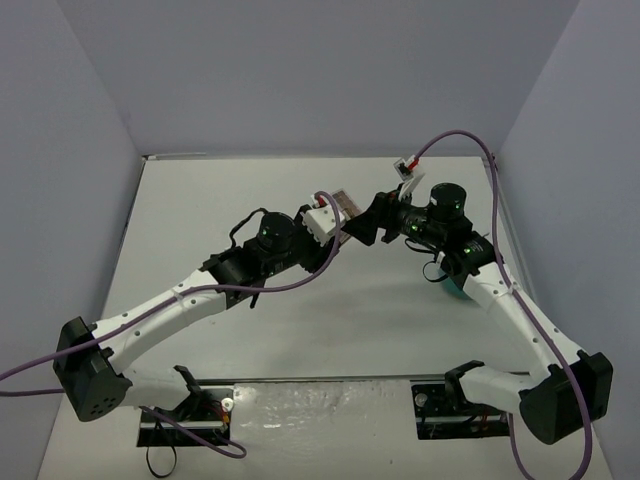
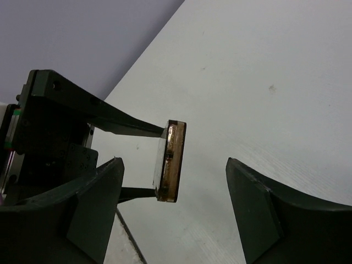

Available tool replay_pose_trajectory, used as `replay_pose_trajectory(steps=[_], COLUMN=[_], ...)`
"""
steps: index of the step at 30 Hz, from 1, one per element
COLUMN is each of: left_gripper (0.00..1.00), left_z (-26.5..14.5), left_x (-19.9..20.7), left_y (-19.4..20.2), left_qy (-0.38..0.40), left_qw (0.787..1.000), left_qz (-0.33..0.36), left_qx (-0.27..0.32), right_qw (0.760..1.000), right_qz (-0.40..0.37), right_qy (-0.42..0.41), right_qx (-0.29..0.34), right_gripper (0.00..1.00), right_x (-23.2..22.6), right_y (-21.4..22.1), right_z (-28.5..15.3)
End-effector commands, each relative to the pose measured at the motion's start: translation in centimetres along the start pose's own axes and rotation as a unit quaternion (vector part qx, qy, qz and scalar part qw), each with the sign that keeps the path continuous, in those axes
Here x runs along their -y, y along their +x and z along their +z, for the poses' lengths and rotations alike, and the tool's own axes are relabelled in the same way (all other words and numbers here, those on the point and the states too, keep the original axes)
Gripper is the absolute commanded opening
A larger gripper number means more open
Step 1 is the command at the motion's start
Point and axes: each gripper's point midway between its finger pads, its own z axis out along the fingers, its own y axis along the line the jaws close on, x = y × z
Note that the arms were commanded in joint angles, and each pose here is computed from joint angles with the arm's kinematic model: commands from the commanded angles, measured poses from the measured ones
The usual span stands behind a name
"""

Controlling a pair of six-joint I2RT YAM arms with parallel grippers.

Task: Organize the makeup

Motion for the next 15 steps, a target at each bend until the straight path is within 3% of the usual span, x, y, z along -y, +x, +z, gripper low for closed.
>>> replay_pose_trajectory(steps=[1, 7, 13, 15], left_gripper=[0.18, 0.18, 0.19, 0.23], left_z=[-1.2, -0.6, -0.2, -0.1], left_x=[-0.4, -0.1, -0.1, -0.2], left_y=[-6.3, -6.0, -6.0, -5.7], left_qy=[-0.009, -0.004, -0.006, -0.009], left_qw=[0.995, 0.995, 0.996, 0.996], left_qz=[0.025, 0.035, 0.039, 0.038], left_qx=[0.096, 0.088, 0.083, 0.077], right_qw=[0.999, 0.999, 0.999, 0.999], right_qz=[-0.024, -0.025, -0.032, -0.036], right_qy=[-0.009, -0.012, -0.001, 0.007], right_qx=[0.025, 0.018, 0.023, 0.026], right_gripper=[0.66, 0.5, 0.09, 0.0], right_x=[-0.9, -0.9, -0.8, -0.6], right_y=[-1.9, -1.5, -1.5, -1.5], right_z=[0.5, 0.7, 0.2, 0.0])
